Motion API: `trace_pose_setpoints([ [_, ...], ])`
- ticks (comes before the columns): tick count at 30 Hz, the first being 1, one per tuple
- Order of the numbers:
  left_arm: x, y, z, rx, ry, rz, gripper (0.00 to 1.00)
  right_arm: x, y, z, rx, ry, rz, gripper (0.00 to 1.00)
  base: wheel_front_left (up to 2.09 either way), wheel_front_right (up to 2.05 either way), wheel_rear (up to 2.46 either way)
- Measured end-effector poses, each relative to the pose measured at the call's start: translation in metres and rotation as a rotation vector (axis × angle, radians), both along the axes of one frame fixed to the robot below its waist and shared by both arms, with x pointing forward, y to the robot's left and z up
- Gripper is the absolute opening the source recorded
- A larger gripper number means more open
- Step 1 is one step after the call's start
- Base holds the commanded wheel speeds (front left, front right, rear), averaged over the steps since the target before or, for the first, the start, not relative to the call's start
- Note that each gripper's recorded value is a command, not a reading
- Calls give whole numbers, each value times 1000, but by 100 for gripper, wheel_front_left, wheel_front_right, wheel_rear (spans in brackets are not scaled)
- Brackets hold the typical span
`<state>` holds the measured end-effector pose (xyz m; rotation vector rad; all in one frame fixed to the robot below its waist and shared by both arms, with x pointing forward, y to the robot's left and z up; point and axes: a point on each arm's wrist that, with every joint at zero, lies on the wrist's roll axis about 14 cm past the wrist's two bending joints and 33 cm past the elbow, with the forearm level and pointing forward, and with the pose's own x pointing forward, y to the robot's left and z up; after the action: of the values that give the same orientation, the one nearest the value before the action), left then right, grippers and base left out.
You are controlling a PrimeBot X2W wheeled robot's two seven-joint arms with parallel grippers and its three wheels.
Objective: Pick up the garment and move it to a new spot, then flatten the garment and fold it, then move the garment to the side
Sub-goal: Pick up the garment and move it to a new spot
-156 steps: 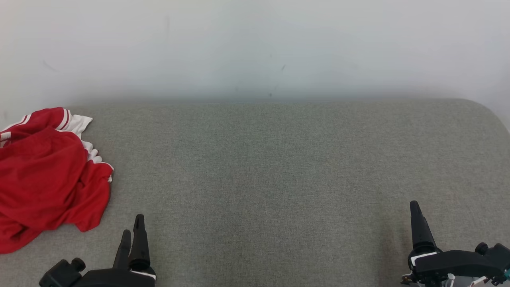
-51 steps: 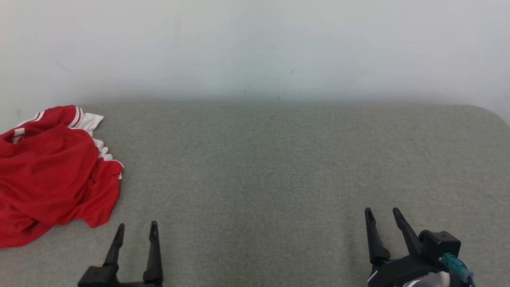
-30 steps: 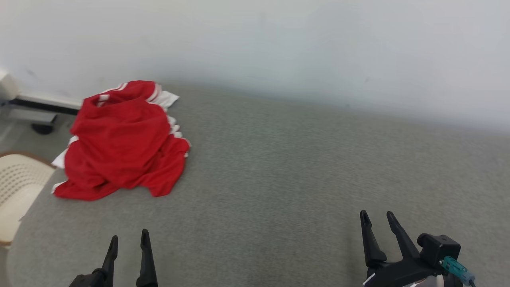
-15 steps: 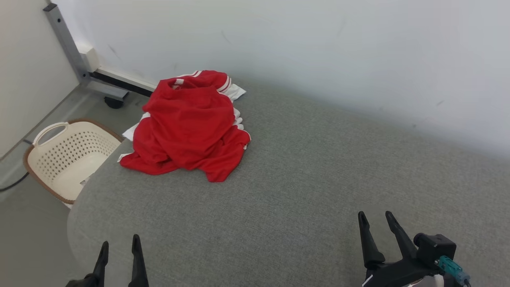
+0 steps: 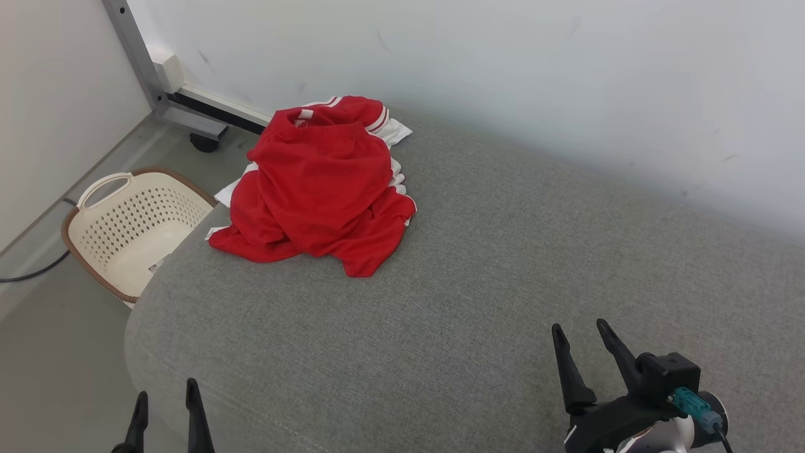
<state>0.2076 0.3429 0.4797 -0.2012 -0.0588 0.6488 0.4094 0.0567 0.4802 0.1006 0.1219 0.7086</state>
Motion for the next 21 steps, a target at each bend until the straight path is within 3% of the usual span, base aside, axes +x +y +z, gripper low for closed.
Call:
trace_pose_setpoints([
  [6, 16, -6, -5, 8, 25, -61, 100, -1, 2, -1, -7, 5, 9, 100, 0, 0, 0],
  [10, 49, -3, 12, 43, 18, -127, 100, 0, 3, 0, -17, 0, 14, 100, 0, 0, 0],
  [14, 87, -1, 18, -15, 51, -197, 100, -2, -1, -4, -42, 8, 14, 100, 0, 0, 0],
  [17, 119, 6, 43, 10, 38, -229, 100, -7, 0, -8, -62, 17, 29, 100, 0, 0, 0],
  [21, 149, 8, 40, -9, 145, -291, 100, -10, 3, 1, -72, -4, 47, 100, 0, 0, 0],
])
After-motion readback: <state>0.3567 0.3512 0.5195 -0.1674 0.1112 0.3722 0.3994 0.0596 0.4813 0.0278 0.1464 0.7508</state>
